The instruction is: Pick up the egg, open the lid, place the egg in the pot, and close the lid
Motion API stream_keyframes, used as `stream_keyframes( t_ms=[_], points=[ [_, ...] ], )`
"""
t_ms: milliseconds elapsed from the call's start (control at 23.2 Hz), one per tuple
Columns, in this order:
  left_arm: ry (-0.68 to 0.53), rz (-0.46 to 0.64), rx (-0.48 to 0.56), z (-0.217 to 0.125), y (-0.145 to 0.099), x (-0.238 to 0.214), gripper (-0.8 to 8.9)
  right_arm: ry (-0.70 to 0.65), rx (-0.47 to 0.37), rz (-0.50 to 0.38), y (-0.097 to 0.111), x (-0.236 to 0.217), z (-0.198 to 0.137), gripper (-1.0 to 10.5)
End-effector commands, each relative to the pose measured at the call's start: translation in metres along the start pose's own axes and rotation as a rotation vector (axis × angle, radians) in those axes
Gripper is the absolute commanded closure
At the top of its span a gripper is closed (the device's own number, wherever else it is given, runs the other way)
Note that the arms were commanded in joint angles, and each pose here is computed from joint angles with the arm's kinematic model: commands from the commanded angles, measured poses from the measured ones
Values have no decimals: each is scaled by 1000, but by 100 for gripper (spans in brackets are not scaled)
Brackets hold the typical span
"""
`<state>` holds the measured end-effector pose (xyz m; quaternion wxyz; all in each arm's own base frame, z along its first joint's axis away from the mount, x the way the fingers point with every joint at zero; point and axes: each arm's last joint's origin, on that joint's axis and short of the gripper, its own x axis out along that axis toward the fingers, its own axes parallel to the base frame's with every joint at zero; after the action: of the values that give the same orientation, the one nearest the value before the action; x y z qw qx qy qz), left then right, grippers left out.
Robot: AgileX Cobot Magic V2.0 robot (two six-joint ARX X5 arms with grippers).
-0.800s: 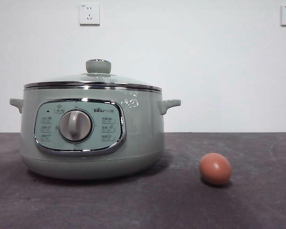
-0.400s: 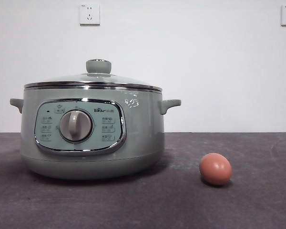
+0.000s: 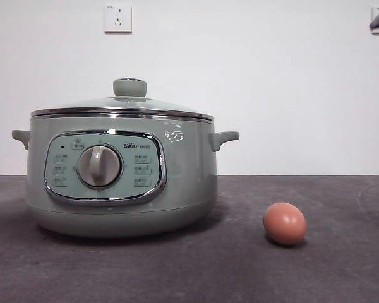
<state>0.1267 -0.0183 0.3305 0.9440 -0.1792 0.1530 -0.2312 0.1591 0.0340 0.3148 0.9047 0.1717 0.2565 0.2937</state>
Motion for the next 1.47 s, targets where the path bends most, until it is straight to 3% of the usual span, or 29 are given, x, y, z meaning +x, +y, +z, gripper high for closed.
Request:
stream_keyframes(
  t_ms=[43,302,561,776,1035,1208,1337,1467],
  points=[
    [-28,-14,24,5,-4,-3,524,42,-18,2,6,11,-3,540],
    [-56,-23,40,14,-9,-8,524,202,-67,-106,23,47,-16,540],
    [-66,-27,45,17,-11,-10,524,379,-176,-295,39,93,-36,541],
    [-57,-21,40,16,-11,-10,524,552,-177,-406,27,140,-66,547],
    [-57,-19,40,16,-11,-10,525,645,-163,-435,11,179,-91,583],
    [-57,-19,40,16,-11,-10,525,680,-160,-452,5,189,-100,713],
    [-57,-19,40,16,-11,-10,525,675,-161,-449,5,190,-100,930],
    [-47,-17,34,15,-11,-10,525,673,-163,-450,5,189,-100,959]
  ],
)
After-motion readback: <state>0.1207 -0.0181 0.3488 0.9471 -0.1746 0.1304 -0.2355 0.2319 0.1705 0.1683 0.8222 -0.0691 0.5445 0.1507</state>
